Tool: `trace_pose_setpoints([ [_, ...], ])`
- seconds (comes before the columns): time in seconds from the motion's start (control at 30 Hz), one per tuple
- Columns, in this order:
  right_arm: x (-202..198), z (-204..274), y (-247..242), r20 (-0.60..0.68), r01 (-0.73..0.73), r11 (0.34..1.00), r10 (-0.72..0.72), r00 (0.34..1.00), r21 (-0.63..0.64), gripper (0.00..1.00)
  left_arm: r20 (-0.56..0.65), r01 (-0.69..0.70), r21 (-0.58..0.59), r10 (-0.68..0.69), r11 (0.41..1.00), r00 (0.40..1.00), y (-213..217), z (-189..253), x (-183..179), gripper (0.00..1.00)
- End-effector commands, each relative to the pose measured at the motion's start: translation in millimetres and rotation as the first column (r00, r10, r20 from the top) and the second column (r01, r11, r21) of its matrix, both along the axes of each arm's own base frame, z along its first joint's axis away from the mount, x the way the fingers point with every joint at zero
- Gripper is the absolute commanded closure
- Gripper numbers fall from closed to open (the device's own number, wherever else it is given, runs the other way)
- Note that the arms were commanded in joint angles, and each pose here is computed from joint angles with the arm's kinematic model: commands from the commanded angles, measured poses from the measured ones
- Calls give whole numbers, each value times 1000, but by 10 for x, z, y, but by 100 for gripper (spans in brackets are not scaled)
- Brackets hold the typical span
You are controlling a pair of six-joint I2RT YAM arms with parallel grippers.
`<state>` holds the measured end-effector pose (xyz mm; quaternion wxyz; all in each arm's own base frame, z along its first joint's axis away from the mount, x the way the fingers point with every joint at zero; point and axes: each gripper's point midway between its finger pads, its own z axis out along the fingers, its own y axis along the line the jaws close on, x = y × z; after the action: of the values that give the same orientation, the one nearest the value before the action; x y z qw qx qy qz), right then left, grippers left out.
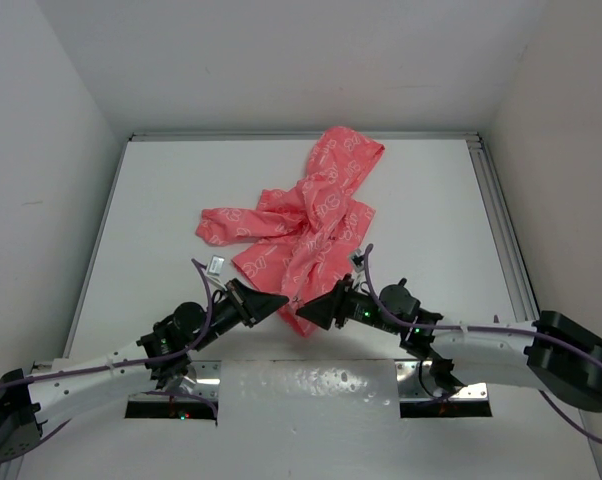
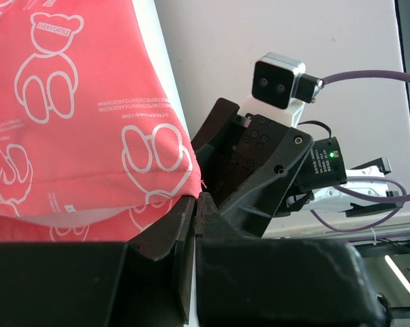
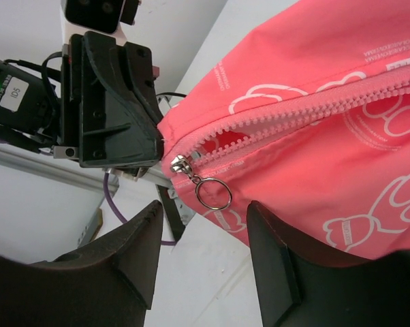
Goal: Zip up the jacket
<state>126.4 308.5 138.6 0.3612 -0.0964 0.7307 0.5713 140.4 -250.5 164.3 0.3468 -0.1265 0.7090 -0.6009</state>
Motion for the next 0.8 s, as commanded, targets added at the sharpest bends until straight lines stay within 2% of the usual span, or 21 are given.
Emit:
trace_pose_setpoints([
  [0.0,25,319,109,50,-21,996,17,999,92,48,-96,14,112,-3,994,995,195,-923,-152,100],
  [0.77,34,532,82,105,-17,988,0,994,153,49,-102,7,125,5,992,995,213,-965,-147,100],
])
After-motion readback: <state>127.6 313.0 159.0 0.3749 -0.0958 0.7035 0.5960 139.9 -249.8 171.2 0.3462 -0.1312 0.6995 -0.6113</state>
